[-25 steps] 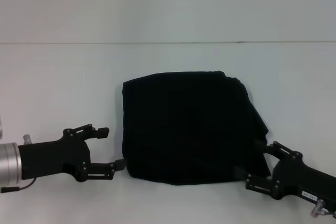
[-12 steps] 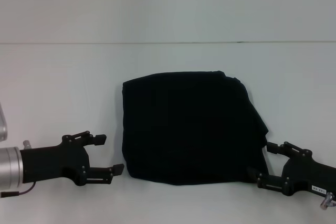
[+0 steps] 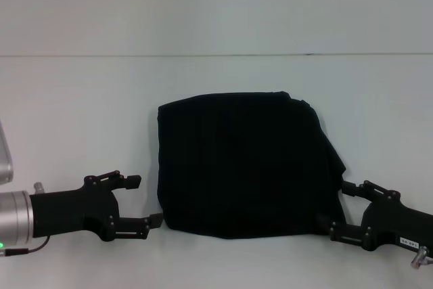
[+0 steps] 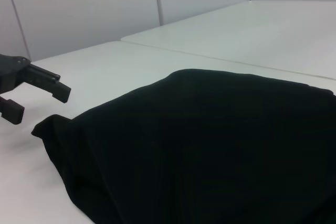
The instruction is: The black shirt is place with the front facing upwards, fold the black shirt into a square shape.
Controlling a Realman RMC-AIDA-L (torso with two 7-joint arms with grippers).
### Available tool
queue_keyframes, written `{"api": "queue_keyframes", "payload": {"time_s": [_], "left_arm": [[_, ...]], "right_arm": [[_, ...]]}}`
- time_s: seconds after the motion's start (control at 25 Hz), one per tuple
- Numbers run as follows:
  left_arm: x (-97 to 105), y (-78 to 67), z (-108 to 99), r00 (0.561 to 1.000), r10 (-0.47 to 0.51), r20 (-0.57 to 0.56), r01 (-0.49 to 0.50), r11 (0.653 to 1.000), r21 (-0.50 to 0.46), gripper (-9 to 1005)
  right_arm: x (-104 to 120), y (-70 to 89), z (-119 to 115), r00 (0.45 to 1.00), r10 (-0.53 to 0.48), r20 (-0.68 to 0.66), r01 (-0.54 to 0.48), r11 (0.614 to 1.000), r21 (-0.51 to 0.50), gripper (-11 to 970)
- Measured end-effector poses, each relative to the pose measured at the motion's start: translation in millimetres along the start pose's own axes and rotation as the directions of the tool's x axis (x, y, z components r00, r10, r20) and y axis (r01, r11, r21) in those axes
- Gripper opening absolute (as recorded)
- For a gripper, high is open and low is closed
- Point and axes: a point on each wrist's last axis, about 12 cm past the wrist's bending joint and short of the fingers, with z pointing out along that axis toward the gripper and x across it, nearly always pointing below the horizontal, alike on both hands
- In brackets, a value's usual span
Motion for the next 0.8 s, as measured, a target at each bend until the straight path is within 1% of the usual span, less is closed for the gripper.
{"api": "queue_keyframes", "payload": {"time_s": [0.8], "left_arm": [[3.2,-2.2,-1.0,1.000,-0.023,0.006,0.023,1.000,-0.002,949]], "right_arm": [[-1.0,-0.1,0.3,1.000,-0.001,0.005,0.001,1.000,-0.001,927]]}}
